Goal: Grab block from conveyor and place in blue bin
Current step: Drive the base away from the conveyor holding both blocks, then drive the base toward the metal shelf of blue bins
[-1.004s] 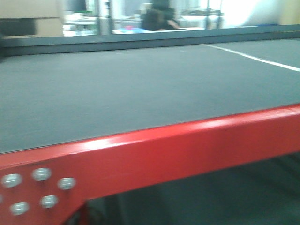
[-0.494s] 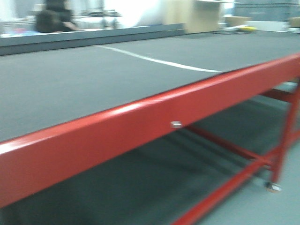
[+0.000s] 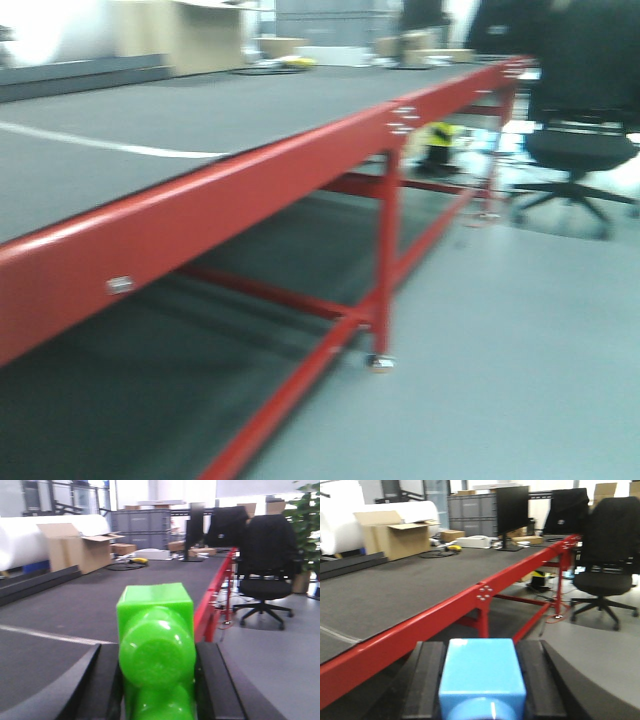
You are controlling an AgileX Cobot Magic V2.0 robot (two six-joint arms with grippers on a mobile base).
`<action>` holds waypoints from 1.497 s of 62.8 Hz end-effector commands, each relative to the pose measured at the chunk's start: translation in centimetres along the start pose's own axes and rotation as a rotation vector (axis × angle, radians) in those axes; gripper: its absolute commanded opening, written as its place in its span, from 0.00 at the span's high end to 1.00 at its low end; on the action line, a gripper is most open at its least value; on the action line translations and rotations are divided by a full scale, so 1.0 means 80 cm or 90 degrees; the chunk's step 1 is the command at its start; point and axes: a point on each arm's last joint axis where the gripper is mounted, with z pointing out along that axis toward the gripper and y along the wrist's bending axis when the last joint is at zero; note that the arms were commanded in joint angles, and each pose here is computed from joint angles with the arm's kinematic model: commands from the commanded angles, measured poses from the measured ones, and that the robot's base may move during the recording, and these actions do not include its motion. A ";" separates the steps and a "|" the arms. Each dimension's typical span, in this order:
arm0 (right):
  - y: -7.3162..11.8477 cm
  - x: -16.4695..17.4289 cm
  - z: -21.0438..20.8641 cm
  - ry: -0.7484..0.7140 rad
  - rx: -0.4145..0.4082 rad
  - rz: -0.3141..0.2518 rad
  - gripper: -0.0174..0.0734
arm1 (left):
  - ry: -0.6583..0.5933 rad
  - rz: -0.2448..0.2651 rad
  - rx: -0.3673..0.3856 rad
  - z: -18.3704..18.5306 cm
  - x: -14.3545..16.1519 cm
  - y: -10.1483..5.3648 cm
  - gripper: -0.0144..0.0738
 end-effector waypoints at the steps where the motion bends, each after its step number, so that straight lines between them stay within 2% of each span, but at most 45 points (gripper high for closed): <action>1: 0.000 -0.002 -0.001 -0.014 0.002 -0.001 0.99 | -0.010 -0.004 -0.001 -0.001 -0.001 0.000 0.96; 94: 0.000 -0.002 -0.001 -0.014 0.002 -0.001 0.99 | -0.010 -0.004 -0.001 -0.001 -0.001 0.000 0.96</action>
